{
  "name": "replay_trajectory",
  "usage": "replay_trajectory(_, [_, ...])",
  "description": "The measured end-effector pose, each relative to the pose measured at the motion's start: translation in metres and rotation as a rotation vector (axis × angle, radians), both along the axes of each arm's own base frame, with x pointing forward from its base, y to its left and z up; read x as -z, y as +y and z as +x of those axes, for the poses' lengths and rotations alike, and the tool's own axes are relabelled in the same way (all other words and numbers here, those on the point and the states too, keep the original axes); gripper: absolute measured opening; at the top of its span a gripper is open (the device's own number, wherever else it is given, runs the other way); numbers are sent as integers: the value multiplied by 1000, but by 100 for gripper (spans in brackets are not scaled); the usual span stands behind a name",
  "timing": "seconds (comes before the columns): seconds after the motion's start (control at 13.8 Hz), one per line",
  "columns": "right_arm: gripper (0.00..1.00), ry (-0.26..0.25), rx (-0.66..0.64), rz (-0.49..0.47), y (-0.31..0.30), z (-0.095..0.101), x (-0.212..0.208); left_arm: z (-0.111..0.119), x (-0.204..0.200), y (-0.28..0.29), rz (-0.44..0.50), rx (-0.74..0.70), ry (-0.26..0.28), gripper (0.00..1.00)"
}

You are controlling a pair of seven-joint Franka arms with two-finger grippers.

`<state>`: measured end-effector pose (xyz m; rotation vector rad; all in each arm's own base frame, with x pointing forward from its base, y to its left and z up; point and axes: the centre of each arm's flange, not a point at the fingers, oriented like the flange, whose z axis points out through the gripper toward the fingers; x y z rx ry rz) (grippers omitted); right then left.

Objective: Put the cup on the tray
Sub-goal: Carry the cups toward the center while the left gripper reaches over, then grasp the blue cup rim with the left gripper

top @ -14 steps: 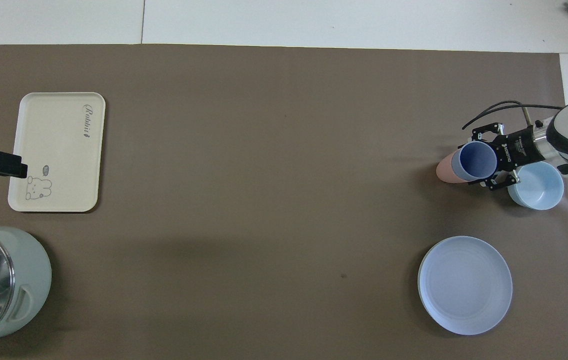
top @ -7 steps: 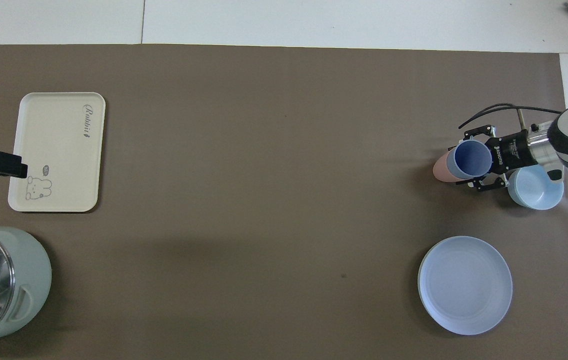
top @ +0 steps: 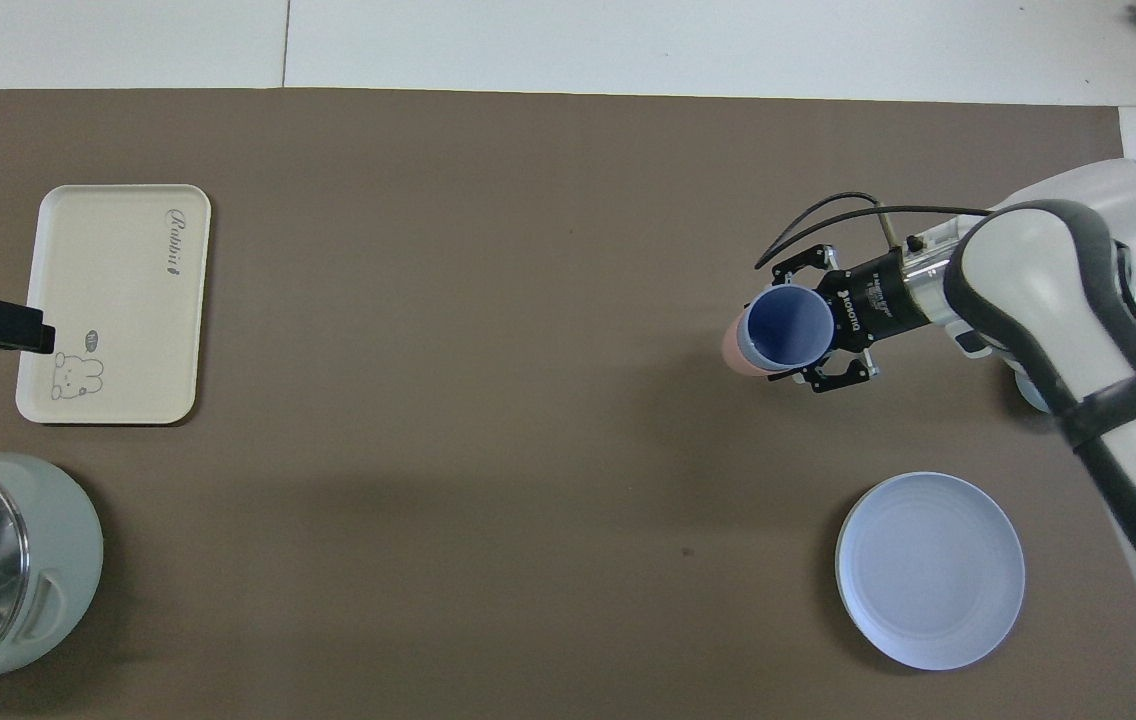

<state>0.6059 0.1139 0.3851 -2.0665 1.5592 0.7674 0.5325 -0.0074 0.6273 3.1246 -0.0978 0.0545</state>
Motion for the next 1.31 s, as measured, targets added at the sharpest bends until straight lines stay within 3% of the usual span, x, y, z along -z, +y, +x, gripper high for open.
replay_trajectory(0.29, [80, 10, 157, -67, 99, -11, -25, -6, -5, -83, -16, -148, -27, 100])
replay_trajectory(0.51, [80, -33, 241, -78, 142, -16, -32, -18, -5, -179, -101, -334, -123, 100])
replay_trajectory(0.73, [80, -54, 269, -78, 169, -22, -33, -26, 22, -247, -227, -455, -203, 92])
replay_trajectory(1.09, [80, -53, 271, -80, 169, -22, -32, -18, 85, -309, -260, -458, -181, 84])
replay_trajectory(1.31, [80, -53, 269, -80, 170, -23, -32, -27, 91, -337, -296, -467, -189, 80])
